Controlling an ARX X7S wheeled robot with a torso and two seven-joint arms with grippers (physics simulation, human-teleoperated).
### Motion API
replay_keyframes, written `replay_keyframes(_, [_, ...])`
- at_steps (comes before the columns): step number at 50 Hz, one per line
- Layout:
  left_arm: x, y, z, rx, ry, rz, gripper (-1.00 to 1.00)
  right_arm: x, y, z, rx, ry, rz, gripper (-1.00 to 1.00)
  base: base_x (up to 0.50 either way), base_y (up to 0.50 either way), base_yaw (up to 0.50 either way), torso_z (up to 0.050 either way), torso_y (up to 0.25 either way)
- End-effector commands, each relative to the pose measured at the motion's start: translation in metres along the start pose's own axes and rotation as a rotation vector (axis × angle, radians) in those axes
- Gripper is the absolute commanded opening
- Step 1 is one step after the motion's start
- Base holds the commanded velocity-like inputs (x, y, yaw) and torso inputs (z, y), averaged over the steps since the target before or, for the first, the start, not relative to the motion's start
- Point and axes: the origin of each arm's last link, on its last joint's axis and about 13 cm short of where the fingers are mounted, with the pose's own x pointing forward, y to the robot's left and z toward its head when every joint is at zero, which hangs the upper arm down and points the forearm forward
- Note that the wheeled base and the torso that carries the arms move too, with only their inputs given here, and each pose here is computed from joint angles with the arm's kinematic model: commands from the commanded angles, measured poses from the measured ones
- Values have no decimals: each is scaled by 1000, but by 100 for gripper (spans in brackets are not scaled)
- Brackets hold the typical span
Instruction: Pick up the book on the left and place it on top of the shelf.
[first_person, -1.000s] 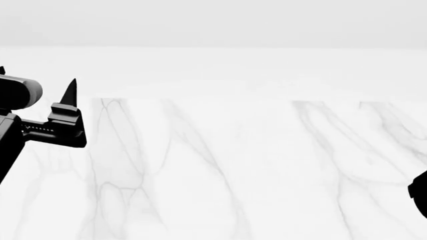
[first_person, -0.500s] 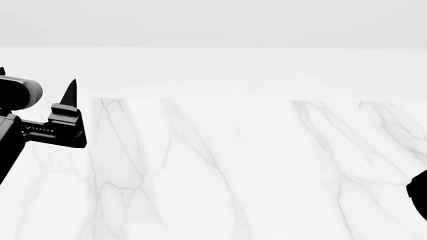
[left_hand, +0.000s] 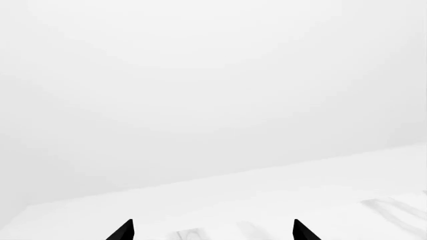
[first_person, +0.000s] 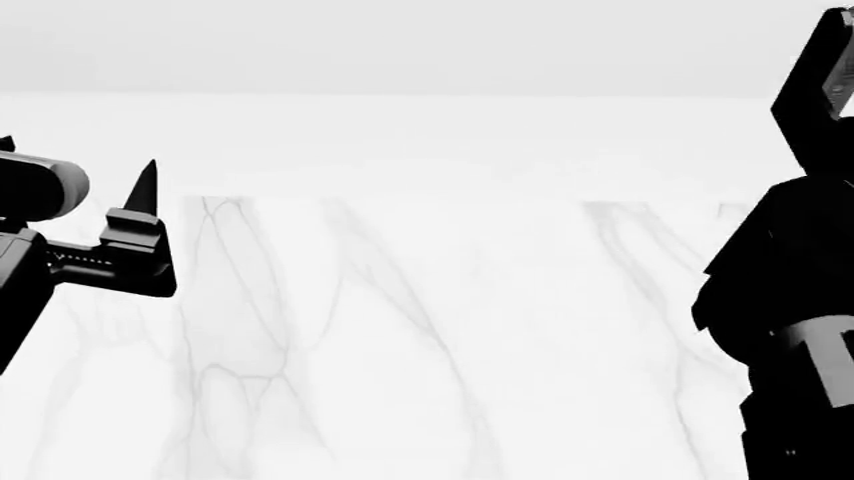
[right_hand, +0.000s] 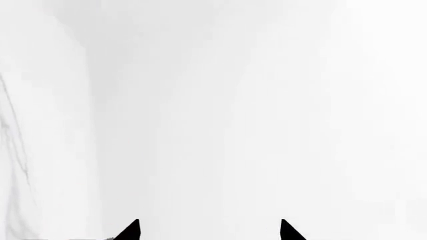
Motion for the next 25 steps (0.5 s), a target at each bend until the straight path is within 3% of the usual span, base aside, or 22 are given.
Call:
replay_keyframes(1, [1,0,-1,-2,1,-1,100,-16,-18,52,73,-299,-46,100,0,0,0,0,0])
replay_keyframes(25, [1,1,-2,-5,0,1,100,-18,-12,53,70,-318,-46,100,0,0,0,0,0])
